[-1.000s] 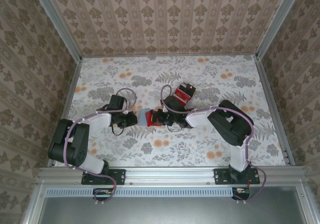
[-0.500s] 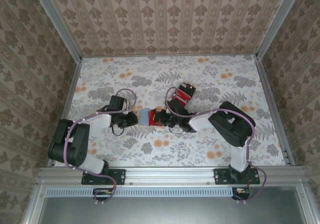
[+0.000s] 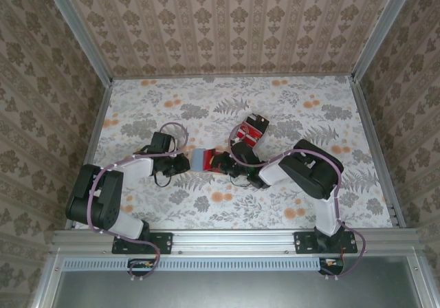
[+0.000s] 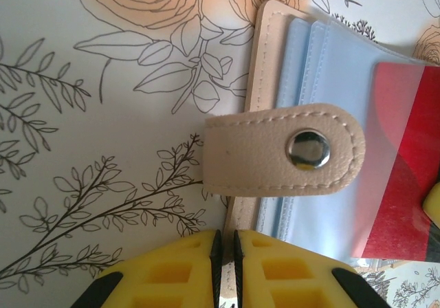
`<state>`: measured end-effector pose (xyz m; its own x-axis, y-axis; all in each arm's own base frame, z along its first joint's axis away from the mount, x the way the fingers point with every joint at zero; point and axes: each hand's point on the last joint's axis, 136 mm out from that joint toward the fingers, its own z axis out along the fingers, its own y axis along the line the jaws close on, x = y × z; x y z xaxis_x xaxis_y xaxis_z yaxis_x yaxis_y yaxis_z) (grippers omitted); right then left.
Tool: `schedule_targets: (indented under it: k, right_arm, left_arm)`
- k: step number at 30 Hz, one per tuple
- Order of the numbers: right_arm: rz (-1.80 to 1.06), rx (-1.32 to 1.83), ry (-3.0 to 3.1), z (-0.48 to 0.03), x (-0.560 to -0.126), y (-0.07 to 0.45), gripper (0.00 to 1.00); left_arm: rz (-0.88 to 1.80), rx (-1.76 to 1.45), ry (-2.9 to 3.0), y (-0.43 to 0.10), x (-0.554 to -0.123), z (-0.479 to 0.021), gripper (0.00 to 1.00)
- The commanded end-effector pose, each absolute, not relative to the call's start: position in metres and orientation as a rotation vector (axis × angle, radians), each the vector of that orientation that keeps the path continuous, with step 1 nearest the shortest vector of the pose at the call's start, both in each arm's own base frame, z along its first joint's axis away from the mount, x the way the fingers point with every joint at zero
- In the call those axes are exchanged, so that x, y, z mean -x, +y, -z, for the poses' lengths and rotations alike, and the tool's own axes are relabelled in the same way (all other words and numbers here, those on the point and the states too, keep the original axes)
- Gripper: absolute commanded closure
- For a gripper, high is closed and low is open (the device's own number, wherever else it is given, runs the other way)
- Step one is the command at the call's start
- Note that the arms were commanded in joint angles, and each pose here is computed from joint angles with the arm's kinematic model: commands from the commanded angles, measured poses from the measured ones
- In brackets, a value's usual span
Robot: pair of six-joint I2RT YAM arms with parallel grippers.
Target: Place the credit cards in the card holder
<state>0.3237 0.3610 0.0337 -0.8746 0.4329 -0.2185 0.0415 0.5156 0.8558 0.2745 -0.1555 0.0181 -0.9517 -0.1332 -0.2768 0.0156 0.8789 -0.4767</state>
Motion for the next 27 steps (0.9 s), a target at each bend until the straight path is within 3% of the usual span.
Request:
schedule_targets:
  k: [1,8,18,27]
  right_arm:
    - [-1.205,-0.457,2.383,-0.01,-0.322,0.349,1.0]
    - [-1.128,-0.37,2.446,-0.007,-0.314,0.368,0.99]
    - [-0.927,-0.211,2.55,-0.019,-0.303,0.357,0.61]
    - [-0.756,-0.003,2.618,-0.052,-0.308,0.337,0.52]
  left_arm:
    - [0.713,0.089,2.805,-0.159,-0.257,-0.008,0.84]
    - [0.712,0.087,2.803,-0.16,-0.258,-0.008,0.84]
    - [0.697,0.075,2.803,-0.159,-0.257,-0.009,0.84]
    - [0.701,0.072,2.796,-0.161,-0.261,-0.011,0.84]
